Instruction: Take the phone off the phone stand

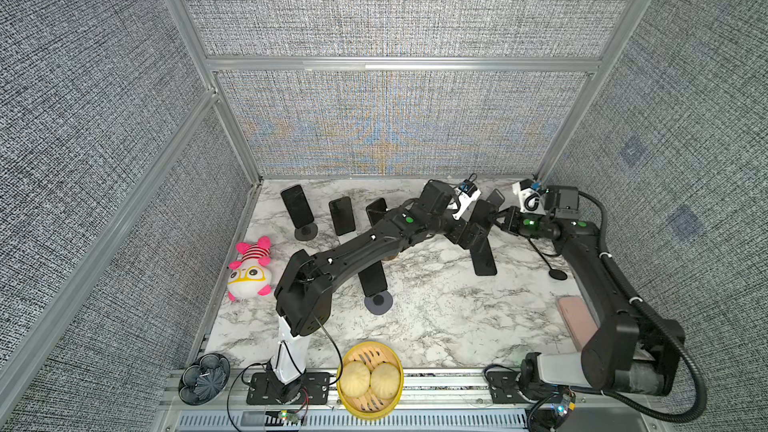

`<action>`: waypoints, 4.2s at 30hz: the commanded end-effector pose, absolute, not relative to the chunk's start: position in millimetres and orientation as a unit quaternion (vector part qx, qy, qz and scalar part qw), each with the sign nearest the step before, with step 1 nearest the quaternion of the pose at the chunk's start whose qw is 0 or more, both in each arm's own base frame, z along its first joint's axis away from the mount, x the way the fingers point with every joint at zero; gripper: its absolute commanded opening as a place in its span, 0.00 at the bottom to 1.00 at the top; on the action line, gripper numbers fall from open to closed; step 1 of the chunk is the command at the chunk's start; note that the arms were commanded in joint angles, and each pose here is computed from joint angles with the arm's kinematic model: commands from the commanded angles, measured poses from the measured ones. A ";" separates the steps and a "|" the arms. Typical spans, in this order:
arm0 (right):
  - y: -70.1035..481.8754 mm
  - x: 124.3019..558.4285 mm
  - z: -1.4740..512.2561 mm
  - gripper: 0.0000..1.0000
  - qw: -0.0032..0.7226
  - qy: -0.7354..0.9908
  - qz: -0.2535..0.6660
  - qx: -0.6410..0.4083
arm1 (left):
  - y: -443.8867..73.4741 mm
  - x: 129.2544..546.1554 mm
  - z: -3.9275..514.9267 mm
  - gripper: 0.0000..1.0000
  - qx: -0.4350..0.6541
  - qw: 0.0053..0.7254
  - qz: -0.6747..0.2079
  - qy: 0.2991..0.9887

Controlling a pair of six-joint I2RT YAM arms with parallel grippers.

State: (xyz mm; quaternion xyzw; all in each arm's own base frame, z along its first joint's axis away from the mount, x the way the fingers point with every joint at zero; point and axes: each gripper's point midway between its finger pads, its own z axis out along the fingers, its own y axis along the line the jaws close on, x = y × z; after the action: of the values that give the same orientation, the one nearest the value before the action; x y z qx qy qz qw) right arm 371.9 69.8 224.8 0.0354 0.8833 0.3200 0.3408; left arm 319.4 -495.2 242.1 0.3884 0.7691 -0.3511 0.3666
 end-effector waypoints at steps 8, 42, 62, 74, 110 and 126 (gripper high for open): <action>83.1 369.0 237.9 0.03 0.360 0.868 0.342 0.016 | -508.8 321.2 209.6 0.99 0.355 0.311 -0.361 0.804; 93.5 367.3 234.2 0.03 0.353 0.866 0.355 0.009 | -523.3 324.3 193.7 0.76 0.326 0.281 -0.378 0.820; 89.3 367.8 228.2 0.43 0.327 0.873 0.361 0.020 | -520.2 331.8 181.5 0.61 0.284 0.277 -0.371 0.840; 12.9 347.1 190.2 0.53 0.321 0.903 0.235 0.163 | -497.2 346.9 128.0 0.24 0.098 0.222 -0.309 0.919; -10.2 338.4 148.1 0.53 0.314 0.909 0.193 0.196 | -508.3 343.9 40.1 0.15 0.029 0.155 -0.173 0.972; -13.3 336.7 135.7 0.53 0.304 0.914 0.185 0.197 | -518.5 339.1 22.3 0.76 0.030 0.140 -0.199 0.970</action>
State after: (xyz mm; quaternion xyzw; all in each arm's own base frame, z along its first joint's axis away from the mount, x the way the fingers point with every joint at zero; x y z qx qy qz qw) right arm 335.1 -11.0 136.5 0.2014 0.9128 0.1920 0.2991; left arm 343.2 -516.2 28.0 0.0310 0.9689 -0.1923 0.1527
